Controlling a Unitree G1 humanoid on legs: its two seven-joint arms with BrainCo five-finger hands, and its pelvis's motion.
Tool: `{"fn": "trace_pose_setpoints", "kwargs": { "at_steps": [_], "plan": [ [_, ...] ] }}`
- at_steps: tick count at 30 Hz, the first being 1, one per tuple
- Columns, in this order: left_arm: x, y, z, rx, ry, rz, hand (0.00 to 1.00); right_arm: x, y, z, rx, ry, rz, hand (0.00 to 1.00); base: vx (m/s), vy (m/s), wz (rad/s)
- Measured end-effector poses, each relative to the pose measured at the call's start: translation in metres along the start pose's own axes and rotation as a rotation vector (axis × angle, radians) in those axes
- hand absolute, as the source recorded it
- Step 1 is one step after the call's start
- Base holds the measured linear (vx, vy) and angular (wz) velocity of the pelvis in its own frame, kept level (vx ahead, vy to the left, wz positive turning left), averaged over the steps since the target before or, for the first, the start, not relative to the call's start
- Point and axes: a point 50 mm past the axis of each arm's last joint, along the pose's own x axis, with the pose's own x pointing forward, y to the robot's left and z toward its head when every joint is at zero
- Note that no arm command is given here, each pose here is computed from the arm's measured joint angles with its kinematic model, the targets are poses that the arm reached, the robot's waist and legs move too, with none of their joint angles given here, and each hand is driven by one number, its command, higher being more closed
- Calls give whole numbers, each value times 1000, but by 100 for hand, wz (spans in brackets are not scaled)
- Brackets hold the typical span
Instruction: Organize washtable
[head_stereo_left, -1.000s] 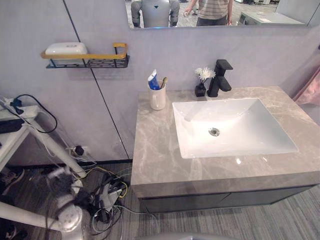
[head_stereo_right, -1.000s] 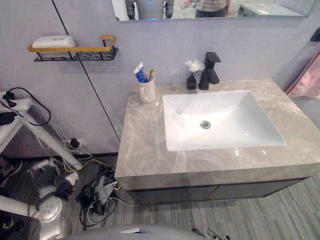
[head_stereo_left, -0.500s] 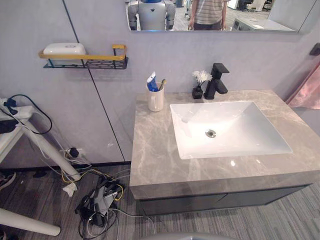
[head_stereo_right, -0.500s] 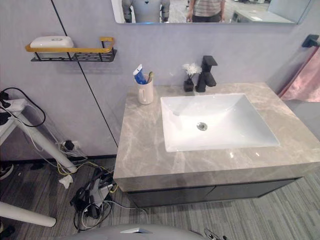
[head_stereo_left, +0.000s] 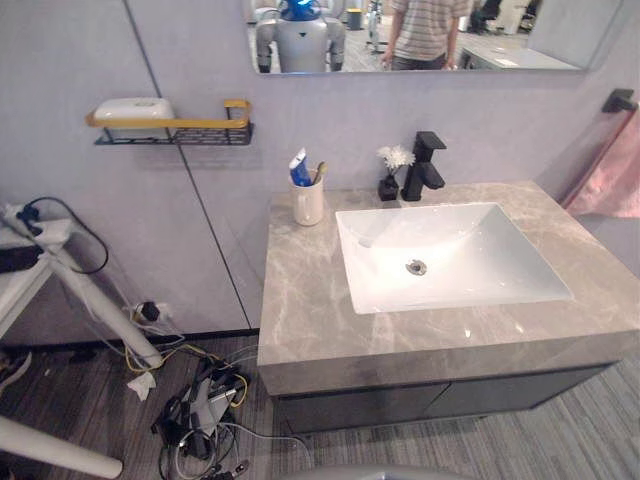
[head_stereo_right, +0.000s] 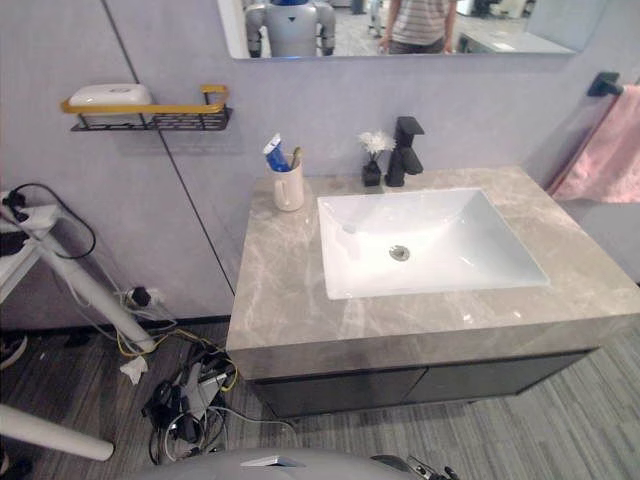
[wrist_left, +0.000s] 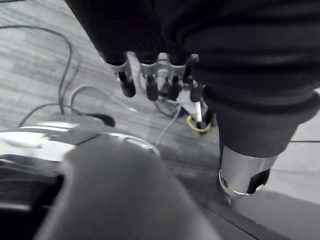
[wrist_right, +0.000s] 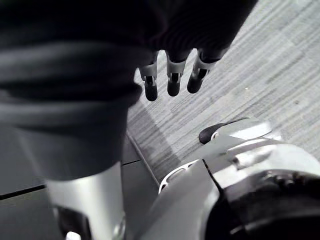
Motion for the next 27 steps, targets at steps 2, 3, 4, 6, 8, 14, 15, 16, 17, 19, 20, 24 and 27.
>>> {"fn": "trace_pose_setpoints", "kwargs": {
  "at_steps": [2, 3, 4, 6, 8, 14, 15, 16, 17, 19, 20, 24, 27],
  "plan": [
    [0, 0, 0, -6, 0, 3, 0, 0, 1, 2, -24, -10, 9, 0, -206, -70, 63],
    [0, -2, 1, -14, -5, 0, 0, 1, 1, 6, -26, -20, 10, 0, -293, -52, 69],
    [1, -4, 4, -20, -9, -2, 0, 2, 0, 8, -27, -29, 6, 0, -222, -9, 53],
    [3, -5, 10, -59, -20, 4, 0, 3, 3, 16, -19, -52, 11, 0, -62, 126, 27],
    [0, -11, -2, -93, 12, 1, 0, 4, -3, 22, -22, -72, 2, 0, -109, 157, -5],
    [1, -8, 3, -107, 13, 9, 0, 4, 1, 20, -4, -59, 25, 0, -8, 75, 21],
    [1, -13, 2, -102, 15, -2, 0, 4, -3, 22, -8, -61, 16, 0, 30, 106, 10],
    [3, -11, 8, -90, -1, 1, 0, 4, 0, 20, -4, -50, 22, 0, -2, 78, 4],
    [3, -9, 10, -69, -8, 4, 0, 4, 4, 18, 1, -44, 29, 0, -11, 36, 12],
    [5, -7, 21, 32, -39, -8, 0, 2, 6, 11, 25, -27, 31, 0, -51, 3, 9],
    [6, -11, 31, 73, -69, -21, 0, 2, 5, 10, 33, -26, 27, 0, -44, 23, 2],
    [9, -33, 60, 188, -162, -81, 0, 3, 7, 14, 45, -35, 20, 0, -24, 37, -22],
    [9, -49, 65, 230, -170, -119, 0, 3, 10, 16, 42, -40, 30, 0, -36, 5, -69]
  ]
}}
